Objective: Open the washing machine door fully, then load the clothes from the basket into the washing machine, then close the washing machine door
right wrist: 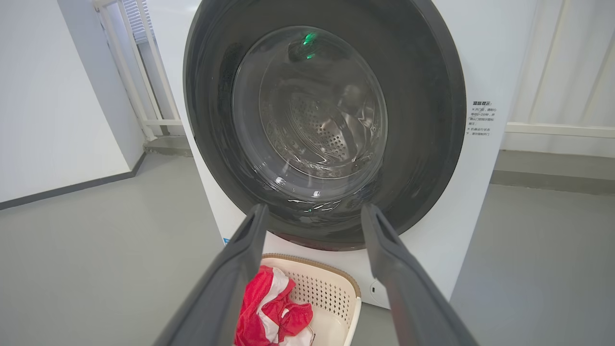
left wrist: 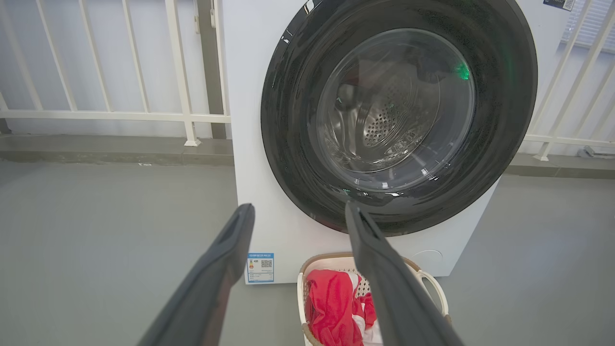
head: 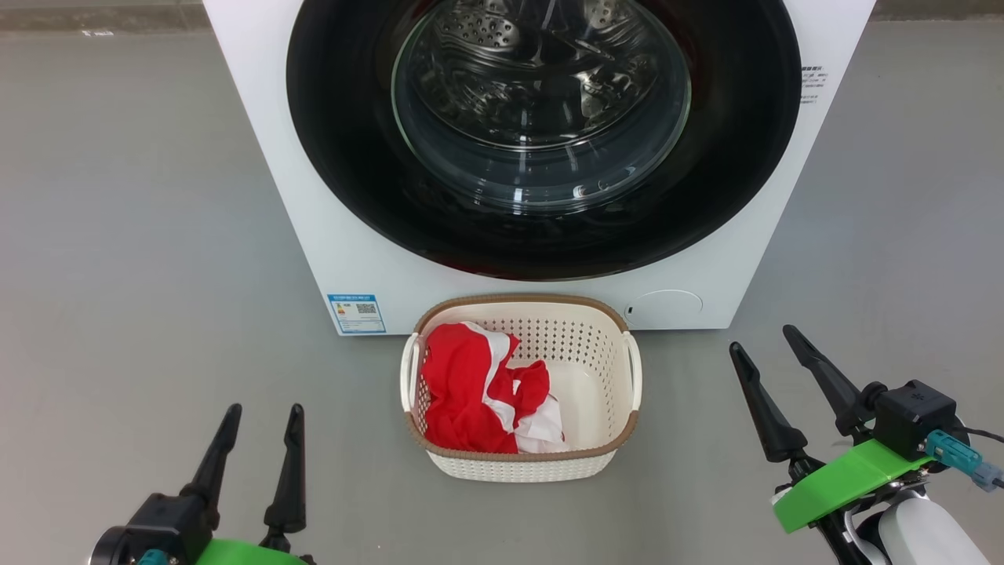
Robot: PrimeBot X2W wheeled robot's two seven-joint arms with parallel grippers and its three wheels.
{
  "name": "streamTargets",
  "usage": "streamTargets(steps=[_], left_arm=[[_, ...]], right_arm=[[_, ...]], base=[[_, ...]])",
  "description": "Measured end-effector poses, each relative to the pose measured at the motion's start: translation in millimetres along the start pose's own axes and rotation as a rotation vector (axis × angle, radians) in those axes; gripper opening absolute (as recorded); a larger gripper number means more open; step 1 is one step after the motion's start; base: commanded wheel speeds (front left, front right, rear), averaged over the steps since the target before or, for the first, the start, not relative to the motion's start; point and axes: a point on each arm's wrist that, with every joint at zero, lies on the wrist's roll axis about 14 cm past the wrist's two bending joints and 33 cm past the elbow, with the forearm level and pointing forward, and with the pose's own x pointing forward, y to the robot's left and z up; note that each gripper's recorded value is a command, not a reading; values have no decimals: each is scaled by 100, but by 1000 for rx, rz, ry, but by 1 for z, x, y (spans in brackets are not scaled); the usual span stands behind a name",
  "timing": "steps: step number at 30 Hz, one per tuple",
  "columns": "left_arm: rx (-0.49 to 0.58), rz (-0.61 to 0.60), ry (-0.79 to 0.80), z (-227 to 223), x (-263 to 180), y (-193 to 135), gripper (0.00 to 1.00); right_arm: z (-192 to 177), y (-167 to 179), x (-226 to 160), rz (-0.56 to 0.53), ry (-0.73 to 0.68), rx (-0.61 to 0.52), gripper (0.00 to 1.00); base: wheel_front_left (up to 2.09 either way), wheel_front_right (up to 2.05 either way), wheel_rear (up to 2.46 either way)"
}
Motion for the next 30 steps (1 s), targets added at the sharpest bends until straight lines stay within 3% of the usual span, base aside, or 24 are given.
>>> streamTargets(steps=[16,30], left_arm=[[19,-1,-2,1,-1,0,100],[20,-5,0,1,-1,-1,100]], right_arm=[[2,1,0,2,-6,0,100],[5,0,-2,-1,-12,-3,100]], base=[[11,11,-23],[99,99,-198]])
